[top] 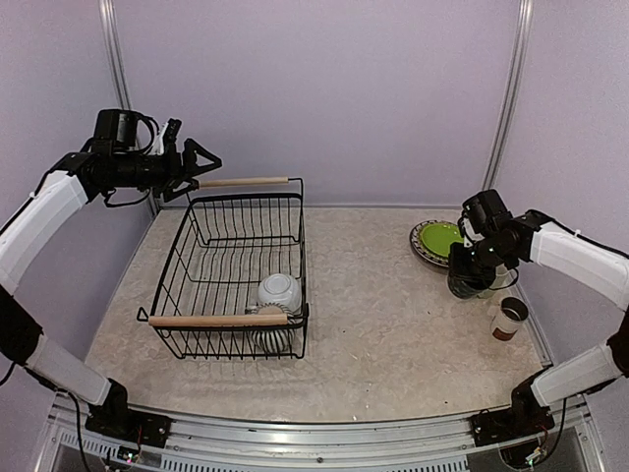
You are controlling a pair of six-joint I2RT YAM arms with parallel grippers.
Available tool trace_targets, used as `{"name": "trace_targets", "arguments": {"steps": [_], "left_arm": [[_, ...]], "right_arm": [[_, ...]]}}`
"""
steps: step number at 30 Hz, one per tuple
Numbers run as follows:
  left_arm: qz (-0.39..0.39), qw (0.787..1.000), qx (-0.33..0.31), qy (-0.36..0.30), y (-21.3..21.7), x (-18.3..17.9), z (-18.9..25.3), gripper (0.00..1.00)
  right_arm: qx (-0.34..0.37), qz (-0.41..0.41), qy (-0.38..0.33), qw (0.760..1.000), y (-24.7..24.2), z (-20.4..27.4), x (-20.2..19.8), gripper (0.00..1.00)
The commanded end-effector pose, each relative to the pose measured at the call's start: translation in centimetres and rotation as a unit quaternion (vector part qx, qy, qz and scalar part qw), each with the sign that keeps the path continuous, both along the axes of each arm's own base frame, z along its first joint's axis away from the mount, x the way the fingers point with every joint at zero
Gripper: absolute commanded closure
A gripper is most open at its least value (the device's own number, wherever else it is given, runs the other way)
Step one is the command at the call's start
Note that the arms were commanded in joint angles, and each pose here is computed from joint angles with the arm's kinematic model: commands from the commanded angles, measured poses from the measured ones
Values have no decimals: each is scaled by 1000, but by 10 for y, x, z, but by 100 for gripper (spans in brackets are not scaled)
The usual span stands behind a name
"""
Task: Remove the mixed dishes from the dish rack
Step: Place the cup at the center of the board.
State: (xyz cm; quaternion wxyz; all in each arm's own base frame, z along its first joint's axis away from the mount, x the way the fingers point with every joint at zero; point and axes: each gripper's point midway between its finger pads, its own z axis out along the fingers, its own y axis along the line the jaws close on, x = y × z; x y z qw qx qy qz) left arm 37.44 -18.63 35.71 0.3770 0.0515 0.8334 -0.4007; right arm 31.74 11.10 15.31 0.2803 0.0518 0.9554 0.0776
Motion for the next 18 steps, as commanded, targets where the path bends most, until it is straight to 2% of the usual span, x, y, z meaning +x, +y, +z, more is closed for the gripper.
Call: {"name": "trace_targets", "arguments": {"steps": [1, 9, 18], "left_arm": [[41, 999, 30, -14, 15, -4, 0, 1], [85, 994, 68, -7, 33, -3, -8, 1], [69, 995, 67, 10, 29, -7, -16, 1]], "right_arm": [[2, 8, 12, 1000, 0, -17, 15, 100], [-2, 31, 54, 998, 7, -50, 32, 100], [-16, 35, 72, 997, 3, -70, 52, 100]]}}
